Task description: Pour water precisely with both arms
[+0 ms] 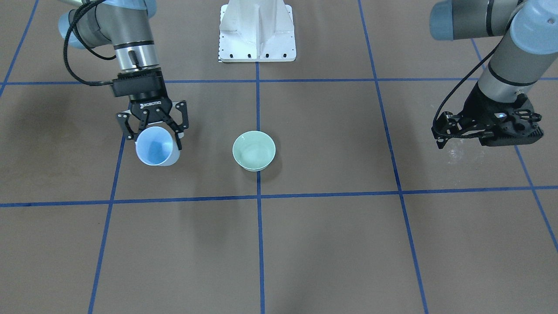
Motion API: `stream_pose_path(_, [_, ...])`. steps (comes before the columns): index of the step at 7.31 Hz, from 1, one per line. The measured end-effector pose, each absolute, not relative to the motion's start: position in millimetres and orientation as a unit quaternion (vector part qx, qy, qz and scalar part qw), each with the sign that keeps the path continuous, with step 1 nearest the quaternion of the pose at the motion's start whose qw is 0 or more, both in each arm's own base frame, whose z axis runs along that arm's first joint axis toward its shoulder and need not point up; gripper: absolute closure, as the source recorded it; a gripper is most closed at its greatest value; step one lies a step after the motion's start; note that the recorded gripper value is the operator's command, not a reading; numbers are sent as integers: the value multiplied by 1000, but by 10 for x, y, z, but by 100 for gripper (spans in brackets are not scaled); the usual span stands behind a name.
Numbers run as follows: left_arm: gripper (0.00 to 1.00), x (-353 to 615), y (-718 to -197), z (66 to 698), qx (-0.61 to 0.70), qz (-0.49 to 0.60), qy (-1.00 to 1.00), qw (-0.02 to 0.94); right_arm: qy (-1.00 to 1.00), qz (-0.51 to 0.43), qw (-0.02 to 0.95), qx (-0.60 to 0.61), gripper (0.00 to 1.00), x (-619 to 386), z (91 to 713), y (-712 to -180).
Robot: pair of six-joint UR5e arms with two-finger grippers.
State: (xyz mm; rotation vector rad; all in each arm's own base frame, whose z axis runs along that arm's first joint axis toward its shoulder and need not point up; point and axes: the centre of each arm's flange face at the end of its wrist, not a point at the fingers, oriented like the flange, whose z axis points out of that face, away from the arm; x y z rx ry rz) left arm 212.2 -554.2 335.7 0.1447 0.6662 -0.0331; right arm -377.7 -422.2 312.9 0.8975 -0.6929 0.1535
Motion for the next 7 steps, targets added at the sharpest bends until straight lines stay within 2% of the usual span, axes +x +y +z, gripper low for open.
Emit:
stream_pose_path(4, [0, 2119, -5538, 3355, 70, -18, 327, 942, -213, 206, 860, 416, 100, -2956, 4768, -3931])
stream_pose_path(7, [0, 2131, -5532, 3322, 69, -29, 329, 941, -194, 257, 848, 420, 100, -3075, 5274, -3809])
